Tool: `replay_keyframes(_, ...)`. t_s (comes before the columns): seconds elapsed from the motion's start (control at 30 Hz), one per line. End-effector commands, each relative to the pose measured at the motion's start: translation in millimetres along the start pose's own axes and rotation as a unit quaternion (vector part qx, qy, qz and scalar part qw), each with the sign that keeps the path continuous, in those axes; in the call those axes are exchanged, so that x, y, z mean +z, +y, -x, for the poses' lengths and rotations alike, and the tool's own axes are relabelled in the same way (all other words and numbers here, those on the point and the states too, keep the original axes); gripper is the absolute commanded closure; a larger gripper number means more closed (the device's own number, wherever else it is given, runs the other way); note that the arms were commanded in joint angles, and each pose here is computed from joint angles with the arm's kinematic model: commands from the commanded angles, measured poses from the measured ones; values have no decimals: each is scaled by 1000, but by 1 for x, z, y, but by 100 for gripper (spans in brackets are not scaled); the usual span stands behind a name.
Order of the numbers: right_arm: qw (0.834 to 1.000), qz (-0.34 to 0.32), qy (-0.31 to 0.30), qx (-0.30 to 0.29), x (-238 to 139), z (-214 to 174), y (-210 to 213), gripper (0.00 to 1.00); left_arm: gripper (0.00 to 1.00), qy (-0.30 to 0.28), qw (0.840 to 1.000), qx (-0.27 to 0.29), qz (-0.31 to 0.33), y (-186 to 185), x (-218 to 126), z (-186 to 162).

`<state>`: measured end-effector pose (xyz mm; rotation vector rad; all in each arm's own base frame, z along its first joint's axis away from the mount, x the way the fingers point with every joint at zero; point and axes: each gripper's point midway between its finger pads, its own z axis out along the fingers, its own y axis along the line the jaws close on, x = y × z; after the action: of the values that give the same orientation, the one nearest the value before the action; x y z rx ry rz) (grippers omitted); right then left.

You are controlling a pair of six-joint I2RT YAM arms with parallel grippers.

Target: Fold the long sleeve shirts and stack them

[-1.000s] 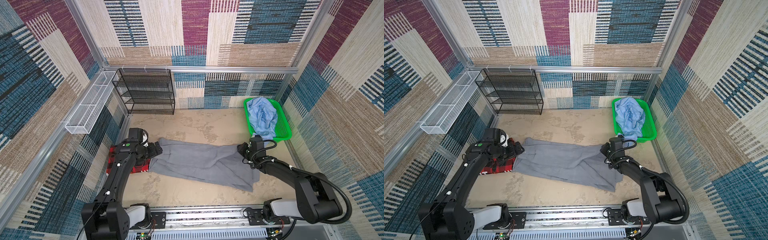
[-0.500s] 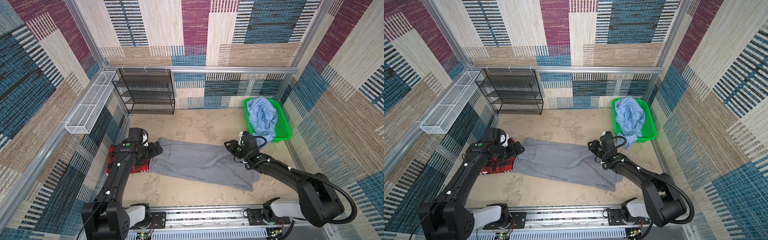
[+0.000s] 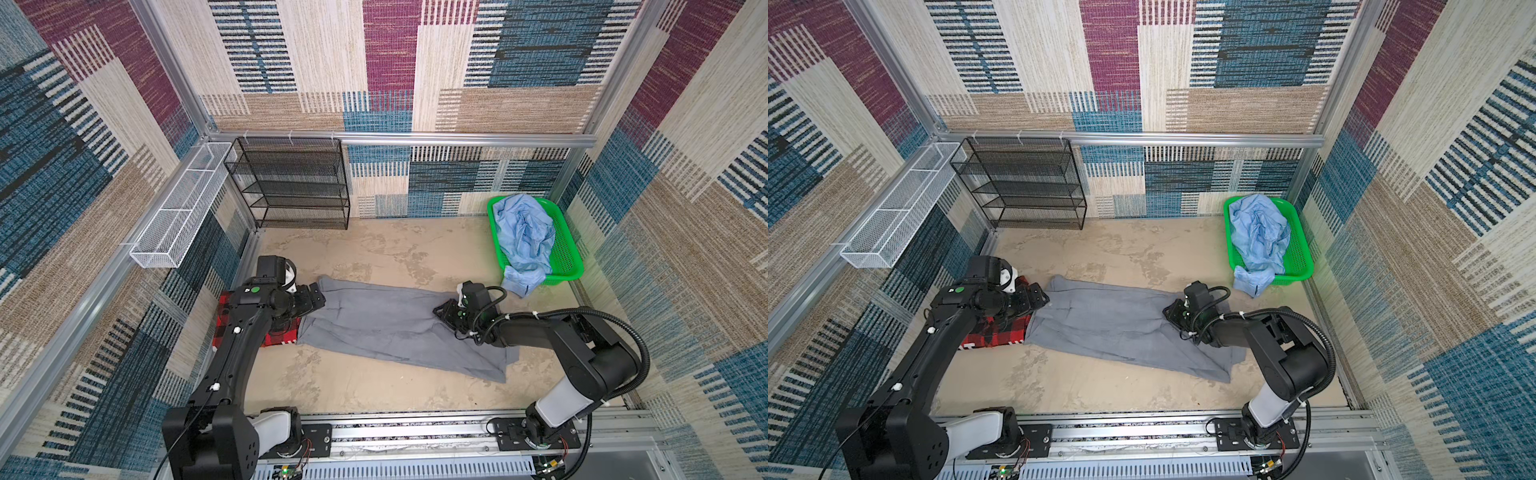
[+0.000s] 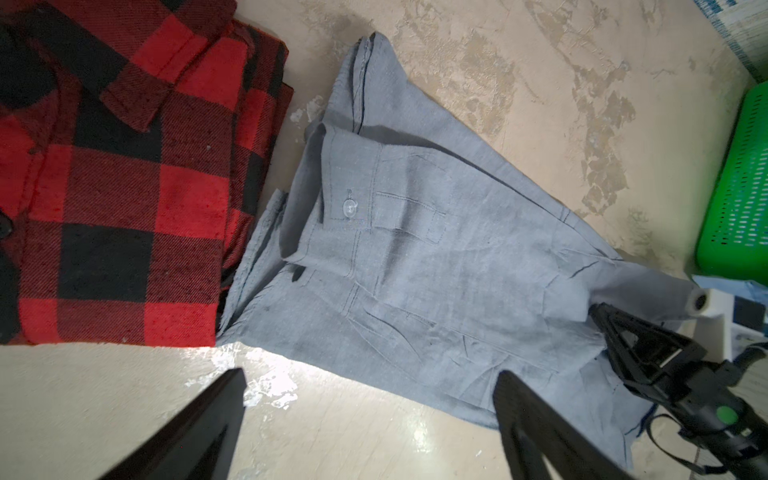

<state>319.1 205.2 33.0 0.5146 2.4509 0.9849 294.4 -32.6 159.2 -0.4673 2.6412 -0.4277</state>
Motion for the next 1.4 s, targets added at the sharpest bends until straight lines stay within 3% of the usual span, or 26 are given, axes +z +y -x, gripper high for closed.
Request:
replay_keyframes(0.0, 999, 7, -31, -8, -12, 1, -3, 72, 4, 0, 1000, 8, -2, -1, 0, 1)
replay_keyframes(0.23, 998, -18, -36, -44, -31, -3, -10, 65, 4, 0, 1000, 8, 0, 0, 0, 0)
replay_keyframes(0.43, 990, -108, -89, -31, -89, 18, -11, 36, 4, 19, 1000, 0, 3, 1, 10, 0)
replay_keyframes(0.57, 989, -114, -90, -12, -110, 6, -22, 36, 4, 32, 999, -13, 3, 1, 16, -1)
replay_keyframes(0.83, 986, -154, -54, 18, -103, -24, -66, 41, 4, 68, 996, -54, -12, -4, 40, -5)
replay_keyframes(1.03, 984, -172, -45, 2, -80, -8, -70, 41, 4, 92, 993, -76, -12, -3, 51, -28)
replay_keyframes(1.37, 983, -168, -17, -72, -20, 42, -47, 41, 5, 113, 988, -105, -3, 5, 70, -98)
